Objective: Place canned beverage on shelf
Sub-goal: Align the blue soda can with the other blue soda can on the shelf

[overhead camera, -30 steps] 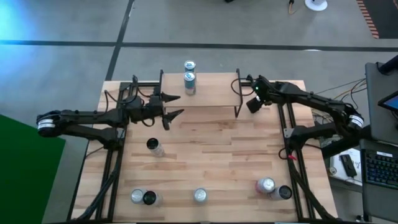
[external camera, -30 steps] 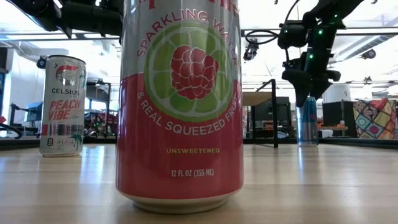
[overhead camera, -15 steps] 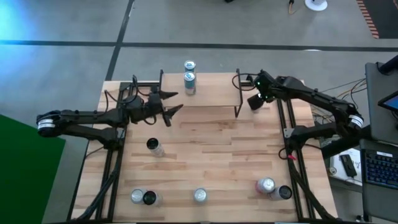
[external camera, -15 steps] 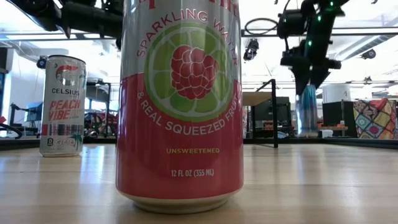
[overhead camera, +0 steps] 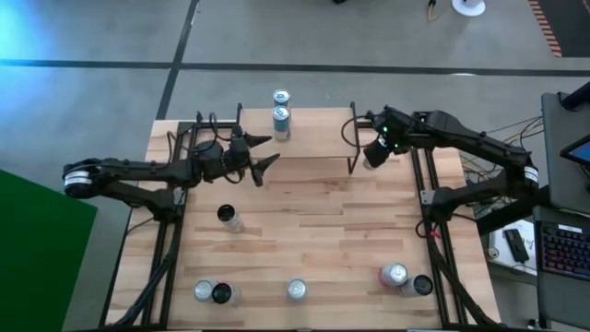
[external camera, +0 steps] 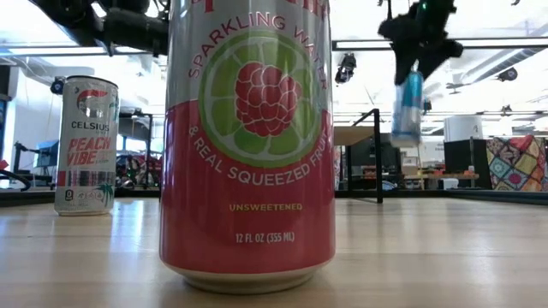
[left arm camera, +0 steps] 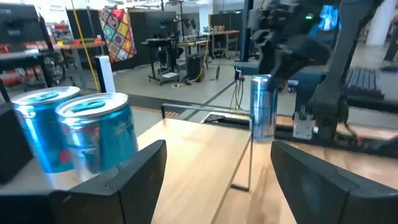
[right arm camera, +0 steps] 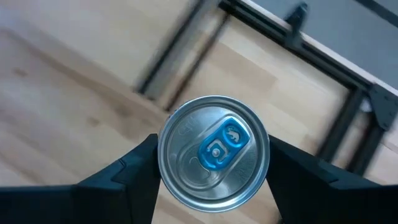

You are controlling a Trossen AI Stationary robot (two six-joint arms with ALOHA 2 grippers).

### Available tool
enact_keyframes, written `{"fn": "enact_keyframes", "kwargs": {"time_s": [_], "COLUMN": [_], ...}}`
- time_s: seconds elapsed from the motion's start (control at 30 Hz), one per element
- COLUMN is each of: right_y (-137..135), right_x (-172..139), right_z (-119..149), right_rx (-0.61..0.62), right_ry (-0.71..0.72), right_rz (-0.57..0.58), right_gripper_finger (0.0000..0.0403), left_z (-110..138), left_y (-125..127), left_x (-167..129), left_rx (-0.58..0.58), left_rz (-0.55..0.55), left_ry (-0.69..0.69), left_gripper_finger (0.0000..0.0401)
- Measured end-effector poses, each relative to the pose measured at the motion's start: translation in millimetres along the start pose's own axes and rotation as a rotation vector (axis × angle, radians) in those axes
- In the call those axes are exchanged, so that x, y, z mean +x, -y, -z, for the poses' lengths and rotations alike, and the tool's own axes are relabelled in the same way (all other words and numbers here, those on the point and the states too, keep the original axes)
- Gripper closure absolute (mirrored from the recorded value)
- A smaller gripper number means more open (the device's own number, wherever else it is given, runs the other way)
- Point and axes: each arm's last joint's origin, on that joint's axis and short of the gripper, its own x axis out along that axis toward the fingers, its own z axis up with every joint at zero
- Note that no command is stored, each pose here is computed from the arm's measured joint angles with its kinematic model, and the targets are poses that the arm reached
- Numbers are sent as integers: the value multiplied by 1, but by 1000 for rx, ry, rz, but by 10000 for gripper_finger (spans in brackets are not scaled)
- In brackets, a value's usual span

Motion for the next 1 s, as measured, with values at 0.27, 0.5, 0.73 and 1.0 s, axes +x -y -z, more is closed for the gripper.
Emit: {"fn": "enact_keyframes", "kwargs": {"time_s": [0.27, 0.5, 0.73, 1.0], "right_y": [-26, -52, -98, -140], "right_x": [-22, -7, 42, 84], "right_z": [12, 25, 47, 43], "right_rx": [-78, -121, -260, -352], "right_ry": [27, 68, 32, 38], "right_rz": [-66, -50, -103, -150], "right_gripper_finger": [165, 165, 165, 165], "left_z": [13, 18, 8, 0], "left_y": [10, 31, 52, 52], "left_x": [40, 80, 77, 39], "left_rx": [-23, 54, 117, 118], "left_rz": [62, 121, 96, 9], "left_ry": [-105, -234, -322, -285], "left_gripper_finger": [126, 128, 155, 177]}}
